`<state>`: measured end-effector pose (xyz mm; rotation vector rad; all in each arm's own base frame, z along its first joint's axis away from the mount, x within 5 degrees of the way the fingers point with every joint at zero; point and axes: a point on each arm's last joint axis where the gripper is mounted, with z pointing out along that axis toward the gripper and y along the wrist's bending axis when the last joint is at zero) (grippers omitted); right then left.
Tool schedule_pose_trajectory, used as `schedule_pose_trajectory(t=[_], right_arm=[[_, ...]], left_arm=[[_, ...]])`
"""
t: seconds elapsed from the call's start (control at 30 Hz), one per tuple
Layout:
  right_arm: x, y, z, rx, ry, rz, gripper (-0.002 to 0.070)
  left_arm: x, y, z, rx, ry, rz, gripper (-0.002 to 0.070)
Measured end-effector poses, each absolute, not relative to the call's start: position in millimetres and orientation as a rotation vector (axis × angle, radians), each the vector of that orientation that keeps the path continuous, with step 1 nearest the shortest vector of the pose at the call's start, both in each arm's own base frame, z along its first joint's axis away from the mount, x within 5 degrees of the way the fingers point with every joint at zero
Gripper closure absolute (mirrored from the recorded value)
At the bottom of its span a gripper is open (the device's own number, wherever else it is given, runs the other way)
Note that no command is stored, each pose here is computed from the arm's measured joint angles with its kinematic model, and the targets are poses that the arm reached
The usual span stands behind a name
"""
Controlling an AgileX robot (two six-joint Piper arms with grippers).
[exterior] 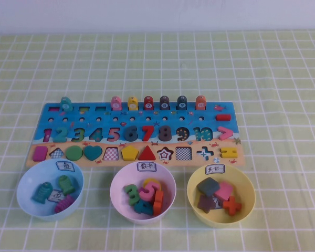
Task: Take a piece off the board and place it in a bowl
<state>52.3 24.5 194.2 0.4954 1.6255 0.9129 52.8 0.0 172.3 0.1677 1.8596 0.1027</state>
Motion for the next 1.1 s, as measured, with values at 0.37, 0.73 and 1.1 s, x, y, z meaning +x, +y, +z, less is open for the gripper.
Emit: schedule_pose_trajectory(t=[0.37, 0.73, 1.1], right_arm=[[53, 35, 242, 0.216, 1.812, 0.792, 0.0694], [122, 39, 342, -0.296, 2.359, 0.403, 0.0694], [226, 40, 337, -0.457, 2.747, 0.298, 0.0694]], left_arm=[[53, 0, 172, 0.168, 1.86, 0.103, 0.0679], [53, 0, 172, 0.168, 1.86, 0.103, 0.0679], [53, 0, 172, 0.168, 1.86, 0.103, 0.068]])
